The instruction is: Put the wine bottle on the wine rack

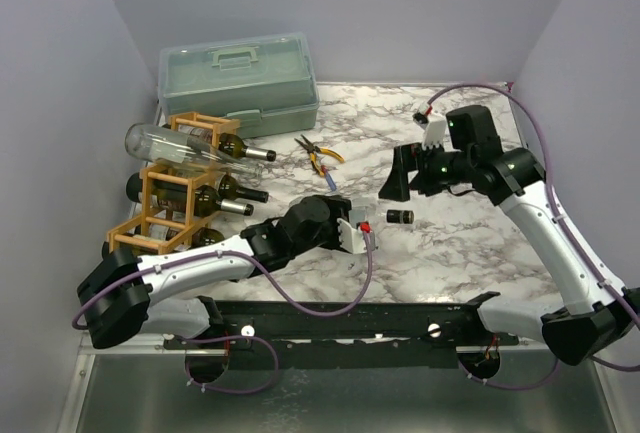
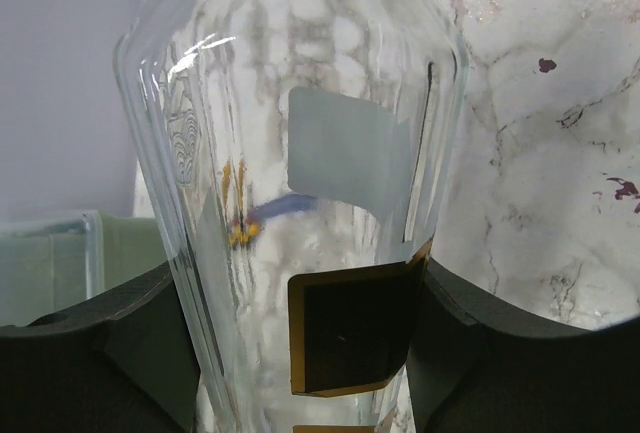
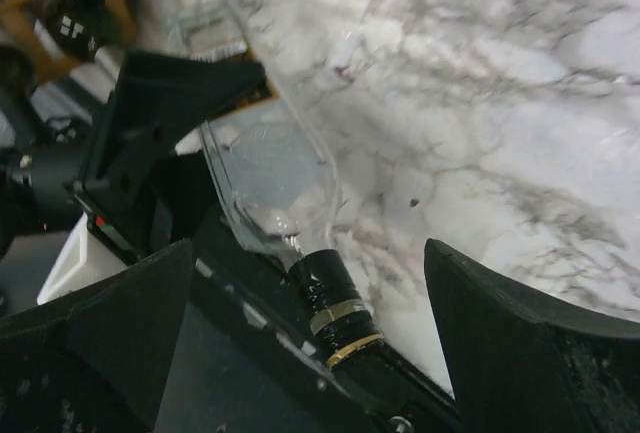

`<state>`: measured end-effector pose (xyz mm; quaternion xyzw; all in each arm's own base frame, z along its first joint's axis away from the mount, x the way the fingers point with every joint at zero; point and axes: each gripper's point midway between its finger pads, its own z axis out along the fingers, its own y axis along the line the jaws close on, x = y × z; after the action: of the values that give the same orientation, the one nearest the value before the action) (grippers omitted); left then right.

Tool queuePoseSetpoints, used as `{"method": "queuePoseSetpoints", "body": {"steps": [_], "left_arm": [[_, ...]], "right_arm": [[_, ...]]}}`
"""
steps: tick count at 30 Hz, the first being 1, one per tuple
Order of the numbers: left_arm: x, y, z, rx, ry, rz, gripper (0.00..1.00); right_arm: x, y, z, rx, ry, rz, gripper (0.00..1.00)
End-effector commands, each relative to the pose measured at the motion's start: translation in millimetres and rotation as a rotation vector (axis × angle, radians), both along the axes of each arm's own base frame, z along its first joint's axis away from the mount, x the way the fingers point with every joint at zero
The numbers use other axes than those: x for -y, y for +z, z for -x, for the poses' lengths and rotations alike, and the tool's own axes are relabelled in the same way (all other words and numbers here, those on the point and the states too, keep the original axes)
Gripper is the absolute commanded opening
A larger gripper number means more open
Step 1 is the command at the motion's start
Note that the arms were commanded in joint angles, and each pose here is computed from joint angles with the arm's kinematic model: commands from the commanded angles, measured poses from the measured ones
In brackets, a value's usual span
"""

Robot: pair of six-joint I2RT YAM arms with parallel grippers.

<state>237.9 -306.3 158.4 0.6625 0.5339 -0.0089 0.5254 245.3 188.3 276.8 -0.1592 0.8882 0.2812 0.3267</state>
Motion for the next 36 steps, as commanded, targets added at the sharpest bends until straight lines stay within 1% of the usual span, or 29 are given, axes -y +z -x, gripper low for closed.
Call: {"method": "queuePoseSetpoints", "body": {"steps": [1, 6, 9, 12, 14, 17, 19, 22, 25, 29, 32, 33, 35, 36], "left_arm": [[12.1, 67.2, -7.6, 0.218, -0.056, 0.128, 0.0], [10.6, 75.3, -3.4, 0.24, -0.078, 0.14, 0.0], [8.6, 79.3, -0.3, 0.249, -0.087, 0.151, 0.0], [7.3, 79.6, -0.4, 0.27, -0.095, 0.134, 0.0], [6.3, 79.6, 0.8, 0.277, -0.102, 0.131, 0.0], [6.4, 73.0, 4.9, 0.304, -0.147, 0.095, 0.0], [6.1, 74.4, 6.6, 0.31, -0.155, 0.097, 0.0], [3.6, 75.6, 7.0, 0.321, -0.154, 0.095, 0.0], [3.4, 78.6, 8.1, 0.334, -0.163, 0.095, 0.0], [1.1, 80.2, 8.2, 0.345, -0.161, 0.094, 0.0], [1.2, 83.2, 9.5, 0.348, -0.166, 0.102, 0.0], [1.3, 84.7, 10.5, 0.347, -0.169, 0.109, 0.0], [0.8, 85.8, 11.1, 0.348, -0.169, 0.113, 0.0], [0.4, 85.3, 11.0, 0.348, -0.168, 0.112, 0.0]], "right_arm": [[-27.5, -8.1, 47.4, -0.112, 0.243, -0.125, 1.0], [-31.9, -28.7, 53.4, -0.159, 0.264, -0.112, 0.89], [-36.8, -36.2, 61.5, -0.189, 0.296, -0.113, 0.89], [-43.1, -40.4, 70.7, -0.201, 0.341, -0.097, 0.87], [-46.1, -43.4, 72.4, -0.208, 0.354, -0.096, 0.83], [-50.5, -50.9, 75.3, -0.236, 0.368, -0.087, 0.73], [-52.5, -55.0, 75.9, -0.242, 0.375, -0.075, 0.67], [-54.3, -61.5, 78.1, -0.253, 0.383, -0.053, 0.66], [-56.1, -64.4, 81.4, -0.263, 0.397, -0.049, 0.72], [-57.3, -71.8, 82.8, -0.284, 0.398, -0.038, 0.72], [-57.4, -77.6, 84.1, -0.296, 0.396, -0.031, 0.66], [-57.4, -78.6, 84.6, -0.298, 0.395, -0.032, 0.63], [-57.8, -80.1, 87.9, -0.308, 0.403, -0.038, 0.54], [-58.2, -79.8, 88.9, -0.311, 0.406, -0.042, 0.52]]}}
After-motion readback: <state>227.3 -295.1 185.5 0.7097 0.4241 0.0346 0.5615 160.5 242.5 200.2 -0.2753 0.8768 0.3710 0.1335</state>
